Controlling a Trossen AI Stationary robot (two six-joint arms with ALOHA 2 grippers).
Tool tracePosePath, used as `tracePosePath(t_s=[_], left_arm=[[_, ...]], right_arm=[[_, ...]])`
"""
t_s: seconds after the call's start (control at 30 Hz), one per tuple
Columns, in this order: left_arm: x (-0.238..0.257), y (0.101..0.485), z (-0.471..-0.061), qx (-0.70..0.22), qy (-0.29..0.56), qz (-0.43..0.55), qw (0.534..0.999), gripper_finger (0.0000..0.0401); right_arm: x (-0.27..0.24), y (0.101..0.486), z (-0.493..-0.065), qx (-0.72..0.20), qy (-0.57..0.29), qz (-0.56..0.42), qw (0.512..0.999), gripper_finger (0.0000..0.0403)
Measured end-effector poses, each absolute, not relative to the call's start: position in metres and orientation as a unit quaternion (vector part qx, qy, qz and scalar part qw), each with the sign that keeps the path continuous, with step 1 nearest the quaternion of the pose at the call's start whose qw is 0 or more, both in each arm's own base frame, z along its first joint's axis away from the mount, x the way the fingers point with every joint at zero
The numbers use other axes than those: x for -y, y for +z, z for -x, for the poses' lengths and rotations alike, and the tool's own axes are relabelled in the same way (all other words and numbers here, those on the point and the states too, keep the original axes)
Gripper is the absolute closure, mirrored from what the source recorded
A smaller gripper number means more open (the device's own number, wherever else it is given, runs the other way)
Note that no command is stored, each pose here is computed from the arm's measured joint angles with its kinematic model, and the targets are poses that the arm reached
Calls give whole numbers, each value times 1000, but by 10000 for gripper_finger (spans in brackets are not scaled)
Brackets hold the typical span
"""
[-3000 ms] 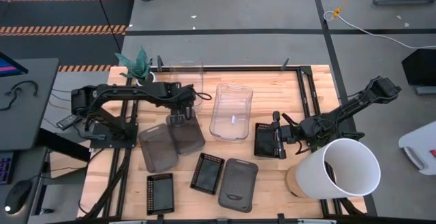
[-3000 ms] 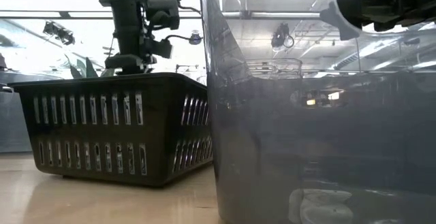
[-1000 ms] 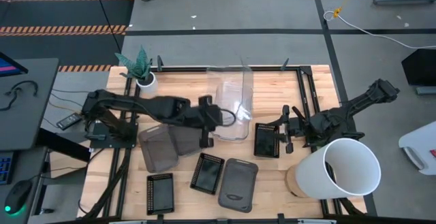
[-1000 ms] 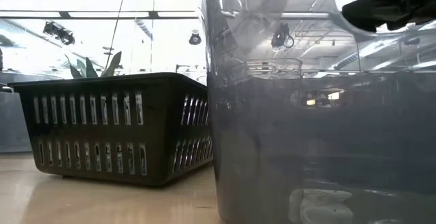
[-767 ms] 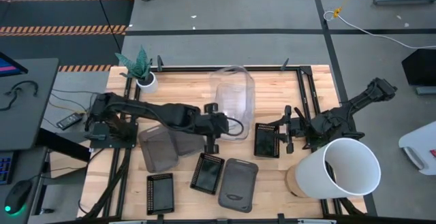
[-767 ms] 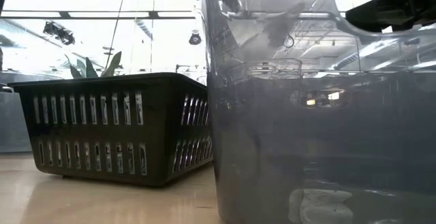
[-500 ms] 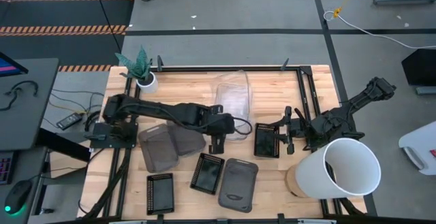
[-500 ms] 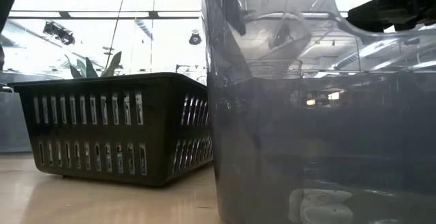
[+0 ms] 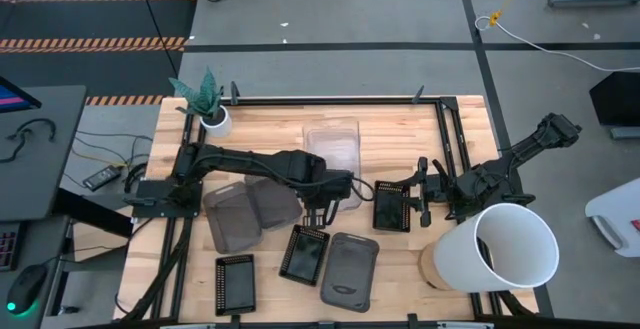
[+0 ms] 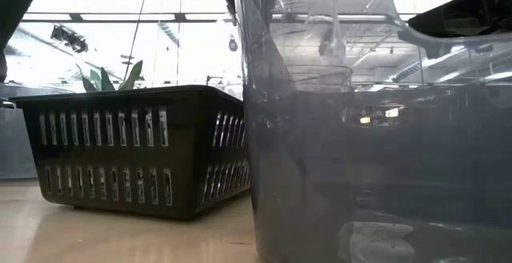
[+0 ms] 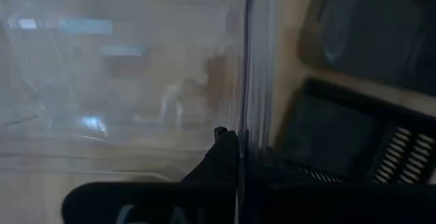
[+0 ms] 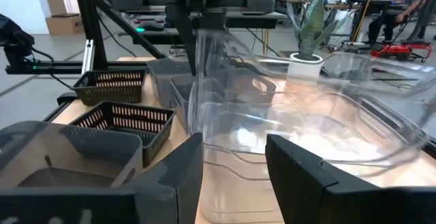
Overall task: Stack baskets by color
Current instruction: Stack the left transparent bin on the right transparent bins
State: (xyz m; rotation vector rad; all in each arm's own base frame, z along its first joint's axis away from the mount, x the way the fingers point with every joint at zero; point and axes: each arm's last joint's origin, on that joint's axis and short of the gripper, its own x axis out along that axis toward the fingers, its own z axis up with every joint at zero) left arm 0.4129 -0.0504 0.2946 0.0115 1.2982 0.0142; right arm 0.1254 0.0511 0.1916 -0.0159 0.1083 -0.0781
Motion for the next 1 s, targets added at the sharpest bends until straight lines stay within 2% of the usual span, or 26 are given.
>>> tracePosePath(t_s=[0.17,0.47,0.77,1.0], left_arm=[[47,294,-411,-616,7,-1,788,394],[46,294,-411,-615,13,-5,788,355],[44,296,-410,-611,32,-20,791,261],[42,322,-392,-595,34,-24,803,210]], right_arm=[[-51,192,-126,-51,-37,5,998,239],[-51,192,-126,-51,-38,-9,998,239],[-51,192,-126,-52,-36,-12,998,239],[-52,192,-126,-52,-31,-12,998,239]])
